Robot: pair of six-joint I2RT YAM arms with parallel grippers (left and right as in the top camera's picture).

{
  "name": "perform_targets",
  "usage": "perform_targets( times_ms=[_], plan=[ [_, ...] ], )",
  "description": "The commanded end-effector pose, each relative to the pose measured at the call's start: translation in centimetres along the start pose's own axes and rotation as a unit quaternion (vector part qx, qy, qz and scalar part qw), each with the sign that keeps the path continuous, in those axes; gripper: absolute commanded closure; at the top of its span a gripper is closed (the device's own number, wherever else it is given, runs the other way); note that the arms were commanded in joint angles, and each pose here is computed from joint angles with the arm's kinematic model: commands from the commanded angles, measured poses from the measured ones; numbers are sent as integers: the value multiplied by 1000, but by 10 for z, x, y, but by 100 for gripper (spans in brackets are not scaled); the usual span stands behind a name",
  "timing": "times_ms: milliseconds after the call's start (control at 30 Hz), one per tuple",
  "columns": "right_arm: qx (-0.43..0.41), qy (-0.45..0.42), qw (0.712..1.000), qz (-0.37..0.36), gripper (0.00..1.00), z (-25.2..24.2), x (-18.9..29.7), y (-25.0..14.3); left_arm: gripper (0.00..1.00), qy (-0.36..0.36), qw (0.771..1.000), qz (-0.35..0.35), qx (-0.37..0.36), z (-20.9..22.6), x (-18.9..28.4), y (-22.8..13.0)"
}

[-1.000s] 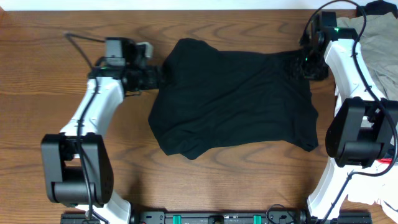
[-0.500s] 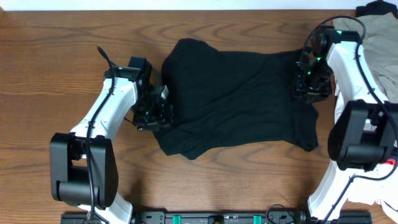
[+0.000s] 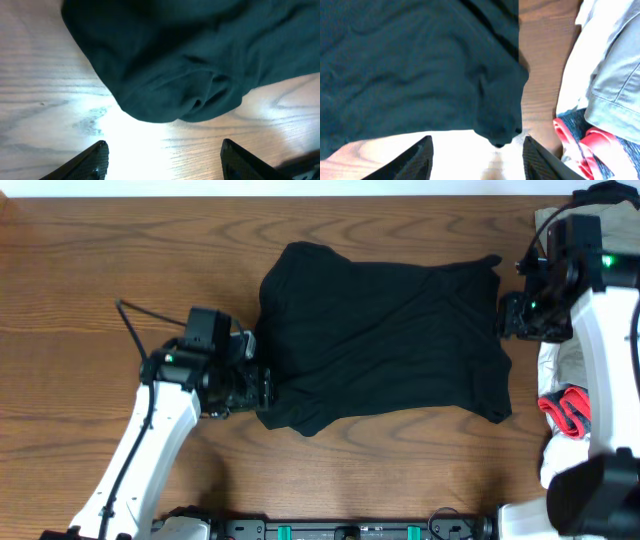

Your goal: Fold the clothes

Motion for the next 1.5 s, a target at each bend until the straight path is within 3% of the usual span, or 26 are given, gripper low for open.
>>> perform_targets(
  times_ms=[0,167,500,600,833,900,933,967,1233,1467],
  plan=[
    [-12,-8,1000,2,42,-5,-9,-16,27,-39,997,33,61,0,-24,-19],
    [-13,-12,1000,24,42,-9,-28,-31,27,-57,992,46,100,5,-49,-27],
    [-14,-12,1000,25,41,-9,-33,-32,27,3,974,79,213,22,-67,-32],
    [-14,-12,1000,26,41,-9,-33,-33,22,10,964,89,251,24,-74,-32],
    [-14,-12,999,28,42,-10,-32,-33,21,-5,962,76,262,26,-95,-17],
    [-14,-12,999,28,42,-10,-32,-34,51,-23,963,70,258,23,-97,-12],
    [-14,-12,999,28,42,-10,-32,-33,79,-33,965,68,251,21,-96,-11],
    [-14,-12,999,28,42,-10,-32,-33,92,-45,967,67,242,18,-96,-9],
    [-43,-53,997,17,43,-22,-34,-30,94,-102,971,67,204,0,-77,-8],
    [-92,-63,993,41,42,-38,-44,-40,94,-84,980,-22,182,5,-36,7]
  ],
)
Point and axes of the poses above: each gripper's point midway between its finger pads, its own x axis back along the fingers, its own z axis along the line the jaws close on, y = z × x, the point moved 5 cm from there along x, back along the fingers, and after that the axes turned 6 degrees about -x, right-handed, at the moved point
